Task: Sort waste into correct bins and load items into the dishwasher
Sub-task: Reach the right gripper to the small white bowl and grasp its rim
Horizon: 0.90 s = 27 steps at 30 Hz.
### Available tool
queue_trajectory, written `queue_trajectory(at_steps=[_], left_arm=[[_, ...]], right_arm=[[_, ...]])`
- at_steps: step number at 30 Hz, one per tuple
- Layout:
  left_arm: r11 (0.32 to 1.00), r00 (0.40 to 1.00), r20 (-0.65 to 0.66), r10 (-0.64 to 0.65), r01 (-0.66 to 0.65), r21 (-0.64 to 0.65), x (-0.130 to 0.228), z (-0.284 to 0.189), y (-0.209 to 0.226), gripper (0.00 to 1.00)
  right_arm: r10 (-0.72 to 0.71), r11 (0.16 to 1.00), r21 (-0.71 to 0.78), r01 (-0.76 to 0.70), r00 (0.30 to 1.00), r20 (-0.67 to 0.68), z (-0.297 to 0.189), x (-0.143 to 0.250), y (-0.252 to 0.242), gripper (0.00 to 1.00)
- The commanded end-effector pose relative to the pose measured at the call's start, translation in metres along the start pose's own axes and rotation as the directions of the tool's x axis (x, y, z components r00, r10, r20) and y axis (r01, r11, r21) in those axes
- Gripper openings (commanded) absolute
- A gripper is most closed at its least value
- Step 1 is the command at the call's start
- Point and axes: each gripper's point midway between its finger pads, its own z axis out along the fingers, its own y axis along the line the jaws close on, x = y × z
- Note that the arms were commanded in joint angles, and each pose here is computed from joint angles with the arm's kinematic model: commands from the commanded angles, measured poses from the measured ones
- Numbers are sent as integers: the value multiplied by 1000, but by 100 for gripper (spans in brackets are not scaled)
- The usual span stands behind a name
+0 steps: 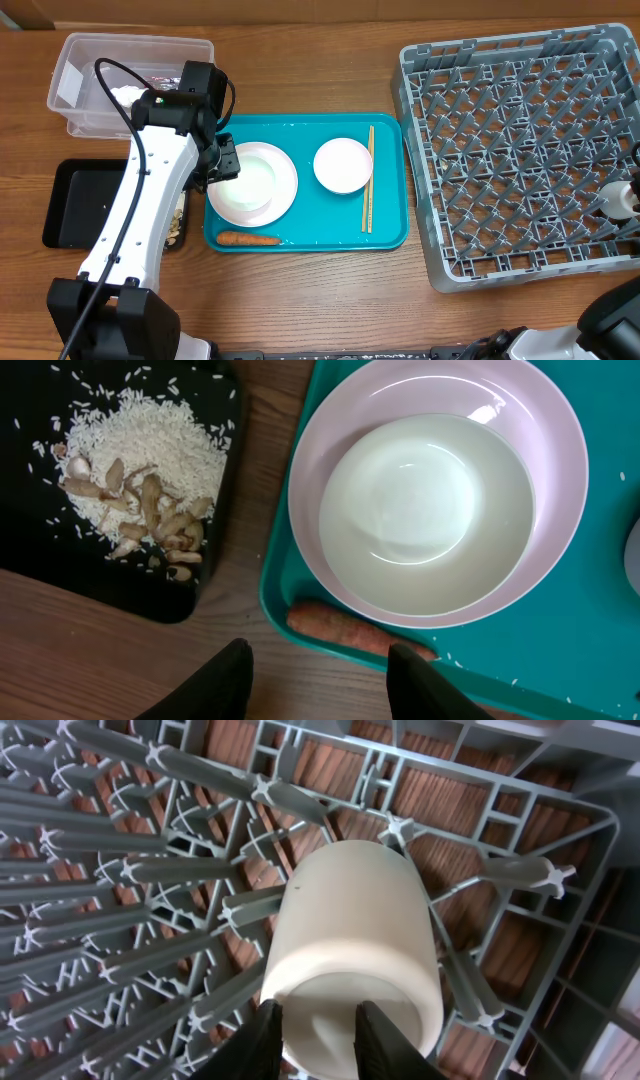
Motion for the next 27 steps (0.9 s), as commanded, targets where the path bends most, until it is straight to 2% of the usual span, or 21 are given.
queue_trajectory(at_steps=[1, 5, 9, 11, 13, 15, 17, 20, 22, 27], left_arm=[[1000, 1000, 24, -14, 14, 18, -1, -10, 0, 46], [1000, 1000, 24, -14, 14, 18, -1, -10, 0, 47], [1000, 1000, 24, -14, 14, 18, -1, -10, 0, 47], [1000, 1000, 25, -15, 14, 18, -1, -10, 0, 50], [1000, 999, 29, -15, 15, 20, -3, -10, -1, 54], [1000, 999, 33, -16, 15, 22, -4, -10, -1, 56], [999, 999, 31, -16, 15, 28, -3, -10, -2, 58], [999, 999, 29, -16, 15, 34, -3, -10, -3, 61], [999, 999, 30, -17, 16, 38, -4, -10, -4, 62], [999, 999, 31, -17, 16, 51, -4, -10, -7, 64]], right_arm=[[21, 999, -41, -20, 999, 27, -10, -14, 11, 29], [11, 995, -103, -5, 998, 63, -35, -23, 26, 34], [-59, 966, -244, 80, 994, 92, -72, -25, 57, 36], [-139, 913, -372, 167, 985, 103, -95, -16, 84, 40], [-257, 816, -502, 285, 958, 127, -121, 5, 116, 42], [-343, 752, -546, 369, 927, 155, -136, 24, 136, 47], [-432, 695, -561, 450, 885, 174, -146, 48, 153, 49], [-587, 568, -595, 569, 787, 191, -155, 96, 183, 51], [-657, 506, -618, 602, 733, 176, -158, 128, 198, 52], [-828, 350, -597, 722, 537, 164, -153, 212, 229, 52]])
